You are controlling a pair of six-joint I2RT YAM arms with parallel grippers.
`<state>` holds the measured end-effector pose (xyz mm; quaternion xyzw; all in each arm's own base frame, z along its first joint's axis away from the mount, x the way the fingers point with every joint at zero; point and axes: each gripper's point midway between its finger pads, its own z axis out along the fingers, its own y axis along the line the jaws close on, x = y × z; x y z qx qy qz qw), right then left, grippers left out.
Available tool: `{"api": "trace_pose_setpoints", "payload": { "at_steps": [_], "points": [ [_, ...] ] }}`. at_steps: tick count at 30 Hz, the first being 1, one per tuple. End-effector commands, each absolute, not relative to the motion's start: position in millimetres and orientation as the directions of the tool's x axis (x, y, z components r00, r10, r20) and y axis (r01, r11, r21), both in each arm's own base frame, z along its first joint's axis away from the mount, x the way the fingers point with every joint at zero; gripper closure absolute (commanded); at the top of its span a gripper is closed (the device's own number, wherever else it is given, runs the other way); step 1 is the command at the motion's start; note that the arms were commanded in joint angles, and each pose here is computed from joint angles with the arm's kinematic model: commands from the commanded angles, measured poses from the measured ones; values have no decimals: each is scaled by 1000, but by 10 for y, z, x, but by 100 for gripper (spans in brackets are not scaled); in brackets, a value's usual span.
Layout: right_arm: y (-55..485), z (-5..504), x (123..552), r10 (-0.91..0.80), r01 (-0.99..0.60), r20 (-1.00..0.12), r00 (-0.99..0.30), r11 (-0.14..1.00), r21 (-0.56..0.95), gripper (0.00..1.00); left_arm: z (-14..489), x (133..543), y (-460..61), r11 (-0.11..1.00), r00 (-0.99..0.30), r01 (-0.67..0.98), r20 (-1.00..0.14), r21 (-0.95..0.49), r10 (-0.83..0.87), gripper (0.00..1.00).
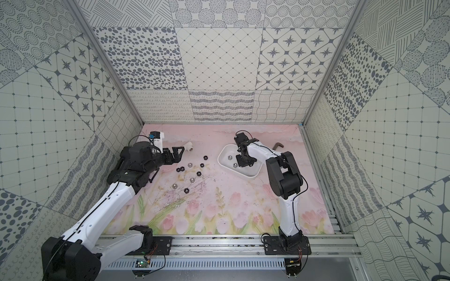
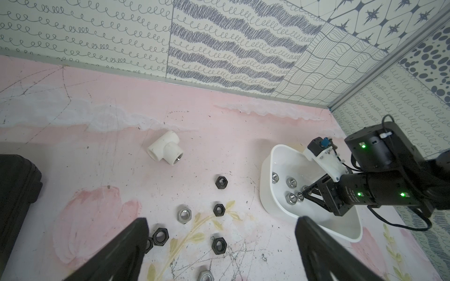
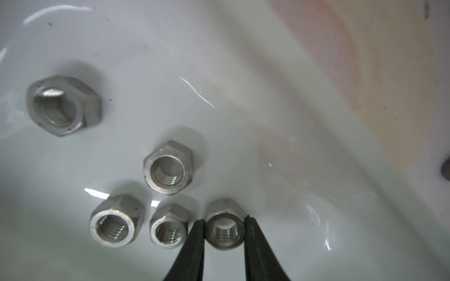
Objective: Put the nuts on the desktop into the storage box
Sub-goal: Place the nut in the storage box.
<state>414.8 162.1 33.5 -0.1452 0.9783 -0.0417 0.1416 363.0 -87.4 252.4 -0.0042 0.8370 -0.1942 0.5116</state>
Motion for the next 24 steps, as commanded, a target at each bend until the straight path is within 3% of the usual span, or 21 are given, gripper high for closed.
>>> {"api": "trace_pose_setpoints", "payload": {
  "at_steps": [1,9,17,24],
  "points": [
    [1661,399,4302,-294,-272,-308,-905,956,-114,70,2538,3628,-868,929,-476,197,-859,-313,-188,1],
    [1797,755,4315,-313,-294,-386,-868,949,-110,43,2531,3622,-875,928,-478,200,-858,-314,-187,1],
    [2626,1373,4160,-445,-474,-517,-731,876,-84,39,2547,3625,-875,928,-475,200,-859,-314,-189,1],
    [3476,1468,3831,-531,-641,-545,-649,767,17,39,2547,3630,-870,929,-474,198,-860,-314,-190,1]
  ]
}}
